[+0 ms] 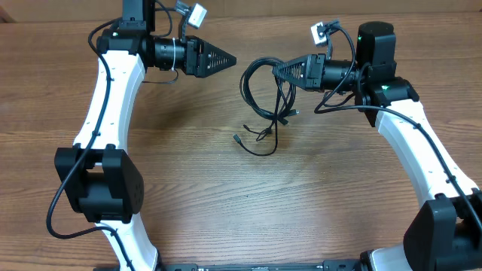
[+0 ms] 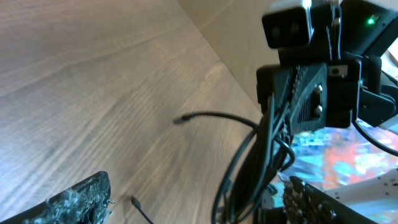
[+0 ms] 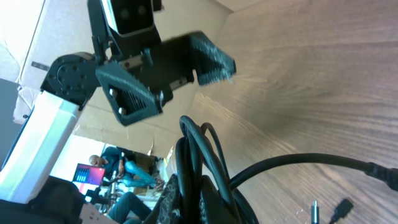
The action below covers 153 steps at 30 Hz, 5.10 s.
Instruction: Untangle cables
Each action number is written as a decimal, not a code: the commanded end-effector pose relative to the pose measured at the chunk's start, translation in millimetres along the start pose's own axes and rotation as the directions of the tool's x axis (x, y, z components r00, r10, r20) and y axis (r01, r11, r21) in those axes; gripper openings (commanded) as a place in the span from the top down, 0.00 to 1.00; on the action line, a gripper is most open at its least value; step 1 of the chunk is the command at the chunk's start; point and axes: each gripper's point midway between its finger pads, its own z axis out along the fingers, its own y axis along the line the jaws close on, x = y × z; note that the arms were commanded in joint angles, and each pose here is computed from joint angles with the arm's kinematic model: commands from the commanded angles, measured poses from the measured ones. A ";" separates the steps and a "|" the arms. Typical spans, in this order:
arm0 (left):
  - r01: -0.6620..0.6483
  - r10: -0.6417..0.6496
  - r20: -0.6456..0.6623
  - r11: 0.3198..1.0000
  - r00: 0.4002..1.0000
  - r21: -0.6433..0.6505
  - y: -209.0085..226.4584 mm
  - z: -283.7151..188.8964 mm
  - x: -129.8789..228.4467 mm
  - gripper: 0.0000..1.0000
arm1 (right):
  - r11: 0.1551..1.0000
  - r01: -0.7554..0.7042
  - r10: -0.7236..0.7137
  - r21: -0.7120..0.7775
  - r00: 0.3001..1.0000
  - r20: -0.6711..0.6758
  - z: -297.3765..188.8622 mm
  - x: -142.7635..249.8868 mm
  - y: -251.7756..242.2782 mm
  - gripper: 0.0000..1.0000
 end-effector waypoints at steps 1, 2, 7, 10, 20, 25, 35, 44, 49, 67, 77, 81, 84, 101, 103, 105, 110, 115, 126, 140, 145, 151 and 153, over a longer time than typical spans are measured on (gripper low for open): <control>-0.034 0.035 -0.026 0.998 0.999 0.053 -15.4 13.4 4.8 0.11 | 0.999 0.027 -0.026 -0.025 0.999 0.028 -0.7 -14.1 17.7 0.96; -0.039 0.041 -0.033 0.997 0.999 0.059 -17.5 16.5 6.5 0.11 | 0.999 0.023 -0.022 -0.029 0.999 0.033 -0.8 -15.8 19.0 0.96; -0.077 0.085 -0.071 0.992 0.994 0.100 -32.9 39.2 13.4 0.12 | 0.999 0.006 -0.003 -0.048 0.999 0.052 -1.4 -22.5 25.3 0.96; -0.092 0.101 -0.082 0.989 0.991 0.116 -37.8 48.4 15.4 0.21 | 0.999 0.002 0.000 -0.050 0.999 0.050 -1.4 -22.3 25.5 0.96; -0.061 0.049 -0.155 0.995 0.987 -0.077 -5.6 48.4 28.7 0.96 | 0.994 -0.068 0.055 0.084 0.988 0.141 -9.5 -35.0 -4.9 0.81; -0.020 0.001 -0.151 0.992 0.989 -0.122 4.0 39.8 29.4 0.96 | 0.967 -0.114 0.069 0.229 0.978 0.198 -16.1 -36.4 -36.1 0.53; 0.255 -0.314 -0.144 0.912 0.939 -0.322 26.7 31.4 49.3 0.96 | 0.946 -0.125 0.078 0.300 0.983 0.164 -8.8 -20.6 -47.5 0.58; 0.334 -0.414 -0.113 0.843 0.903 -0.421 36.7 32.0 56.5 0.96 | 0.884 -0.117 0.077 0.453 0.992 0.104 23.9 15.4 -56.9 0.66; 0.333 -0.414 -0.114 0.843 0.903 -0.423 36.8 32.4 57.0 0.96 | 0.851 -0.093 0.053 0.518 0.994 0.090 35.4 27.1 -59.3 0.68; 0.277 -0.365 -0.203 0.891 0.909 -0.360 22.1 33.3 69.6 0.96 | 0.868 0.204 -0.155 0.453 0.977 -0.145 59.3 49.2 -70.2 0.77; 0.282 -0.369 -0.201 0.890 0.907 -0.359 21.9 33.5 69.6 0.96 | 0.863 0.216 -0.164 0.457 0.975 -0.151 60.0 49.2 -73.3 0.93; 0.309 -0.402 -0.177 0.865 0.899 -0.395 28.2 30.7 68.9 0.96 | 0.854 0.026 -0.020 0.519 1.000 -0.016 46.2 36.2 -77.5 0.96; 0.330 -0.442 -0.153 0.821 0.884 -0.466 38.8 24.8 72.6 0.96 | 0.887 0.016 -0.075 0.462 0.991 0.110 11.2 4.0 -30.4 0.96; 0.245 -0.342 -0.212 0.892 0.916 -0.381 27.3 30.2 70.9 0.96 | 0.751 -0.130 0.079 0.647 0.991 0.107 -80.5 35.5 -63.0 0.68; 0.218 -0.288 -0.231 0.933 0.929 -0.285 12.9 35.1 67.9 0.96 | 0.819 -0.066 0.064 0.571 0.998 0.024 -60.0 36.9 -67.4 0.51; 0.181 -0.230 -0.247 0.962 0.941 -0.205 1.0 37.6 66.8 0.96 | 0.847 -0.052 0.066 0.529 0.998 -0.007 -49.0 36.9 -73.0 0.48; 0.183 -0.227 -0.253 0.965 0.941 -0.186 -2.5 36.6 68.2 0.96 | 0.850 -0.066 0.107 0.523 0.993 -0.048 -30.8 44.2 -95.5 0.48; 0.231 -0.276 -0.222 0.951 0.935 -0.208 3.1 32.0 63.7 0.96 | 0.834 -0.037 0.096 0.551 0.992 -0.078 -19.8 52.3 -95.9 0.45; 0.232 -0.261 -0.221 0.961 0.940 -0.152 -5.1 30.6 62.2 0.96 | 0.331 -0.243 0.113 0.912 0.970 0.217 -59.1 54.9 -170.3 0.48; 0.194 -0.215 -0.180 0.973 0.960 -0.124 2.6 7.6 55.3 0.96 | 0.540 -0.126 0.230 0.832 0.973 -0.002 -69.5 55.3 -162.1 0.43; 0.117 -0.129 -0.137 0.989 0.982 -0.094 -12.7 3.3 29.6 0.96 | 0.841 0.132 -0.046 0.525 0.984 -0.174 -28.3 20.5 -55.8 0.34; 0.066 -0.090 -0.052 0.936 0.995 -0.347 -33.6 -32.5 -19.8 0.96 | 0.873 0.207 -0.138 0.441 0.973 -0.184 -20.4 13.4 -26.5 0.27; 0.096 -0.097 0.021 0.895 0.995 -0.437 -44.6 -49.3 -37.5 0.96 | 0.893 0.254 -0.185 0.373 0.960 -0.209 -15.4 16.1 -17.8 0.23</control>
